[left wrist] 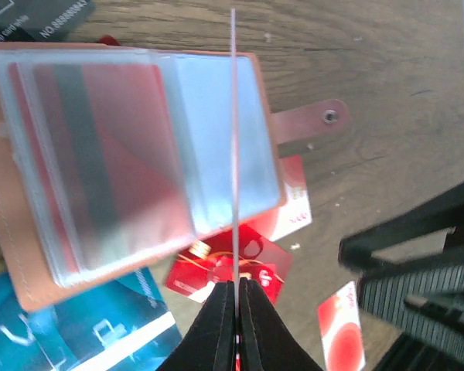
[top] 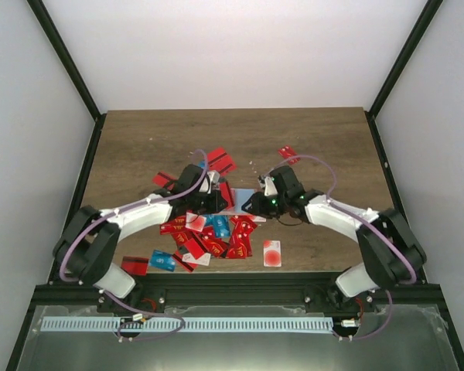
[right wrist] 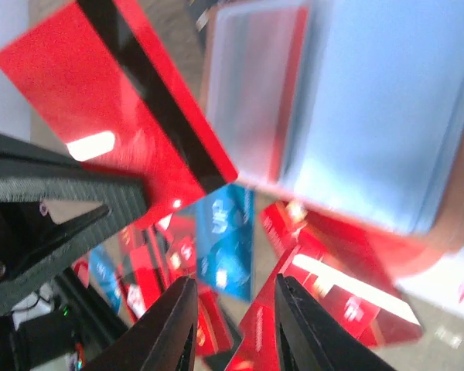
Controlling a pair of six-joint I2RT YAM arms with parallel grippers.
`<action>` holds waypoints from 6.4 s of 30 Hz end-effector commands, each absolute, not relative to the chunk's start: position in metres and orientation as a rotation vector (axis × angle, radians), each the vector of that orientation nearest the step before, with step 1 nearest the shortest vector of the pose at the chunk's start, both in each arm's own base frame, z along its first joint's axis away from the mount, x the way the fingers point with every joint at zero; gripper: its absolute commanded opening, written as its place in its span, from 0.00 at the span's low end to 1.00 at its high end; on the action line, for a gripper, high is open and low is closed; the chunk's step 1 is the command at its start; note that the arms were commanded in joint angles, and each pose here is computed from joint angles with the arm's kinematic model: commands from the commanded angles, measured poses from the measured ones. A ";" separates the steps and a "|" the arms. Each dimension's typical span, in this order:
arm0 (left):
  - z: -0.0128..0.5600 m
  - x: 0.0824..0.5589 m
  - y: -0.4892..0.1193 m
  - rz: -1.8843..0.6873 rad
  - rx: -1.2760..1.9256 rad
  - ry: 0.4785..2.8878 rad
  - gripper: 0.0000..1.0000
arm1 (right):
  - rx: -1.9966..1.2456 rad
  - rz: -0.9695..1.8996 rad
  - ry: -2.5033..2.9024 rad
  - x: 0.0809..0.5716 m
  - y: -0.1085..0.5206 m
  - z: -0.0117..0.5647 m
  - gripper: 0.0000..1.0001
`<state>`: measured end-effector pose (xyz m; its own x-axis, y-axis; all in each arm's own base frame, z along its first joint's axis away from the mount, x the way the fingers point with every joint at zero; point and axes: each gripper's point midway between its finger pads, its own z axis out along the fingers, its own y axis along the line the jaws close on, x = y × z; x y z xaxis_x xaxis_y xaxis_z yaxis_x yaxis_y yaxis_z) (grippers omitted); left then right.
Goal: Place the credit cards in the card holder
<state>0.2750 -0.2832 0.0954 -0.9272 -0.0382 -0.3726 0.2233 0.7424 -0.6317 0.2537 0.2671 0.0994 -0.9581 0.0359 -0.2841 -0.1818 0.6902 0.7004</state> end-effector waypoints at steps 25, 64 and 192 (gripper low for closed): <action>0.039 0.318 -0.297 -1.112 0.274 2.677 0.04 | -0.016 1.116 2.682 0.321 0.231 0.024 0.23; 0.021 0.308 -0.282 -1.250 0.014 2.774 0.04 | -0.040 1.144 2.686 0.326 0.237 0.026 0.22; 0.006 0.249 -0.264 -1.358 -0.226 2.990 0.04 | -0.287 1.029 2.678 0.357 0.282 0.015 0.01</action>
<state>0.2756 -0.2769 0.0284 -0.9940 -0.0657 0.0878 -0.1096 0.6011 -0.7916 0.3612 0.2875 0.0285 -0.9431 -0.0842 -0.3216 -0.2857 0.6999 0.6546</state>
